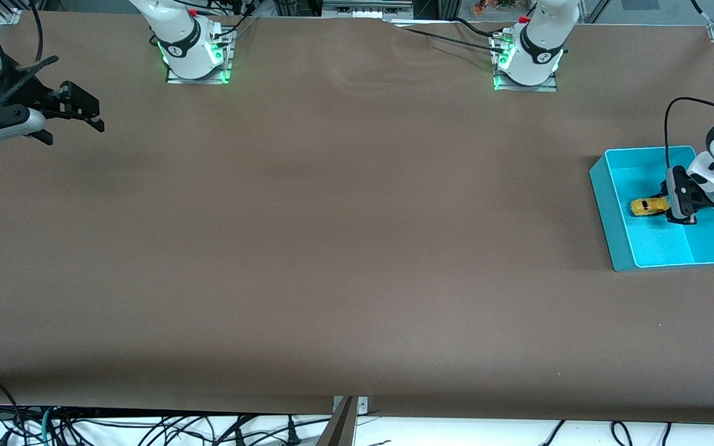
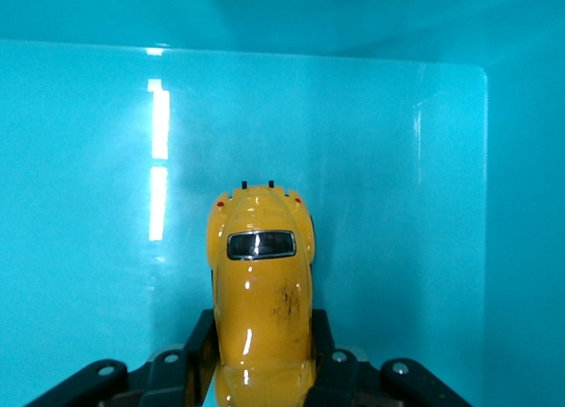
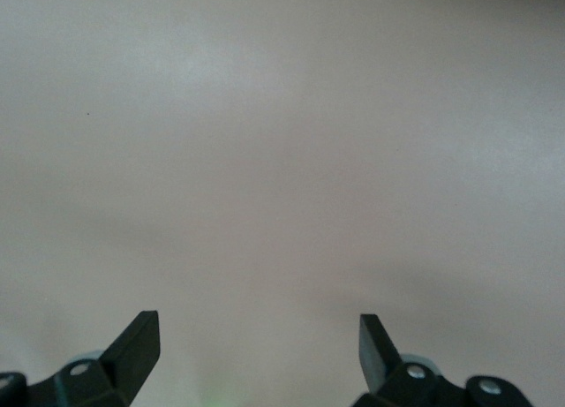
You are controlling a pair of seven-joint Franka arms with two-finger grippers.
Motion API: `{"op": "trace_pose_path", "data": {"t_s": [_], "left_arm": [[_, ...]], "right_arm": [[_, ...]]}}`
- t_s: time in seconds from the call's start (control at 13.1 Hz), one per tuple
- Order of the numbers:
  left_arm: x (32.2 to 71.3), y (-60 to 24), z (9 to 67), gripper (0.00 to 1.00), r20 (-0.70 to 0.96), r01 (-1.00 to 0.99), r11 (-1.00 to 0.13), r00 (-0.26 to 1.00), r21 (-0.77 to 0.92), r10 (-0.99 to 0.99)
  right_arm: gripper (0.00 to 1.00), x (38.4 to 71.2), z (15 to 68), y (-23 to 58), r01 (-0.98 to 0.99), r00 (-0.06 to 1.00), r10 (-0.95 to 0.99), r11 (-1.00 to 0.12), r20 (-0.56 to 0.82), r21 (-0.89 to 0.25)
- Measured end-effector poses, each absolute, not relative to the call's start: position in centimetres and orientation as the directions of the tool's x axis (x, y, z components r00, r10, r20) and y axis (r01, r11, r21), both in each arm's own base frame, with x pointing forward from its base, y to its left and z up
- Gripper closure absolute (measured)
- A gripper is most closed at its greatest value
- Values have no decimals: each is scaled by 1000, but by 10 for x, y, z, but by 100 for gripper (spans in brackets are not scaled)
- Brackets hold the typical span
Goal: Wind and store yellow beetle car
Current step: 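Lower the car into the bin and open the left gripper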
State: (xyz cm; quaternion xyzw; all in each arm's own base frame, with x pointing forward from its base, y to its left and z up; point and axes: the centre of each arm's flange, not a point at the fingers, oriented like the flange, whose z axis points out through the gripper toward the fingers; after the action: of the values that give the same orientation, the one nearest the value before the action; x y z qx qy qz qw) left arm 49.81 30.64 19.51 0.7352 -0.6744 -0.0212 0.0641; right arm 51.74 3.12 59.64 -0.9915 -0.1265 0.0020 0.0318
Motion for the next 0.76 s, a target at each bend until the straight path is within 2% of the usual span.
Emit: {"op": "trace_pose_path", "data": {"t_s": [0.46, 0.61, 0.76], "left_arm": [[500, 307, 185, 54, 50, -991, -83, 88, 106, -995], [501, 308, 186, 41, 47, -992, -77, 82, 98, -995], [505, 310, 191, 22, 43, -993, -74, 78, 88, -996]], "right_arm": [[0, 518, 596, 31, 251, 968, 251, -966, 3, -64], [0, 518, 596, 31, 251, 968, 251, -966, 3, -64], [0, 518, 595, 31, 251, 968, 251, -966, 1, -64]]}}
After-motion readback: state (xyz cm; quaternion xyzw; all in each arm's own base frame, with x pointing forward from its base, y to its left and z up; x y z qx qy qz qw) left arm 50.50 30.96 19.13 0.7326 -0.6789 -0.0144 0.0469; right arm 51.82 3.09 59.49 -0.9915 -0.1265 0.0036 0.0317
